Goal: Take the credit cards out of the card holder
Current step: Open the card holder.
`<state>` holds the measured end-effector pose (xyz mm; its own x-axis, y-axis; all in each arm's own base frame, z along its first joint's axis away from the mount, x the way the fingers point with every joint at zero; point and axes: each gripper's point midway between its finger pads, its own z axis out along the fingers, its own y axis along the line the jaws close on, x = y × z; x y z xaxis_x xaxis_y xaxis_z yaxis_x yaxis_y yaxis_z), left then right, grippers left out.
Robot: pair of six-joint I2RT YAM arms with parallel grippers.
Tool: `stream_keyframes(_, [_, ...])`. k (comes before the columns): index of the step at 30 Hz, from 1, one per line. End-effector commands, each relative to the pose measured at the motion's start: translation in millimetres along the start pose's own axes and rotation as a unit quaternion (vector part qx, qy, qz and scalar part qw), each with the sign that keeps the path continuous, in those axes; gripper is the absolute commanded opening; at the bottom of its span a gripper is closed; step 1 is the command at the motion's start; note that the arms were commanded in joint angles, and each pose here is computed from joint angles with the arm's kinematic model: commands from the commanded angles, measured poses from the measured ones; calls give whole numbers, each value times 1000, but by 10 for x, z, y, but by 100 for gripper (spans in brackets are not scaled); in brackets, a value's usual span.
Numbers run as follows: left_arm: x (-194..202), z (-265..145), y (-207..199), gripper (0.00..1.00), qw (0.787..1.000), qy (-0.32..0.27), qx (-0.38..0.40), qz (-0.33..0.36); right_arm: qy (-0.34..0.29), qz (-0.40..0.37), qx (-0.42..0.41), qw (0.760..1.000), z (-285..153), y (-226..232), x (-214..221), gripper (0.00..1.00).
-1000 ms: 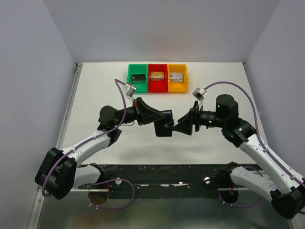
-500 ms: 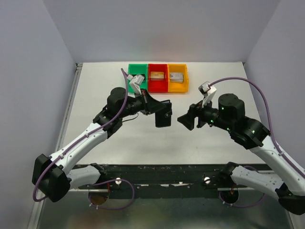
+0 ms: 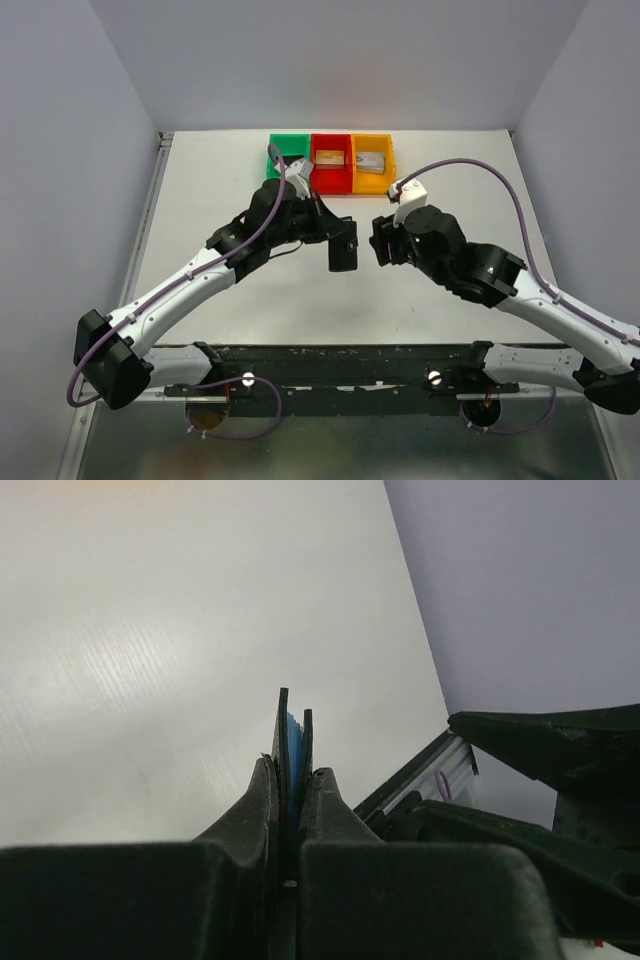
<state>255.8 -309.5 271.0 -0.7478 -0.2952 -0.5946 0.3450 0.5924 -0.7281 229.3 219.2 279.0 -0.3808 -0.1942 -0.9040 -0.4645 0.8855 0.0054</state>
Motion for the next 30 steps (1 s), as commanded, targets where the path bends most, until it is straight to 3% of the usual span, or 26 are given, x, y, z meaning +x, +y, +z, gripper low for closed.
stream_keyframes(1, [-159, -80, 45, 0, 998, -38, -48, -23, -6, -12, 48, 999, 35, -30, -107, 63])
stream_keyframes(15, [-189, -84, 122, 0, 993, -54, -80, -64, 12, -26, 1, 1000, 215, 477, -57, 66])
stream_keyframes(30, [-141, -83, 97, 0, 991, -53, -70, -104, 53, -33, 23, 998, 473, 630, 81, 61])
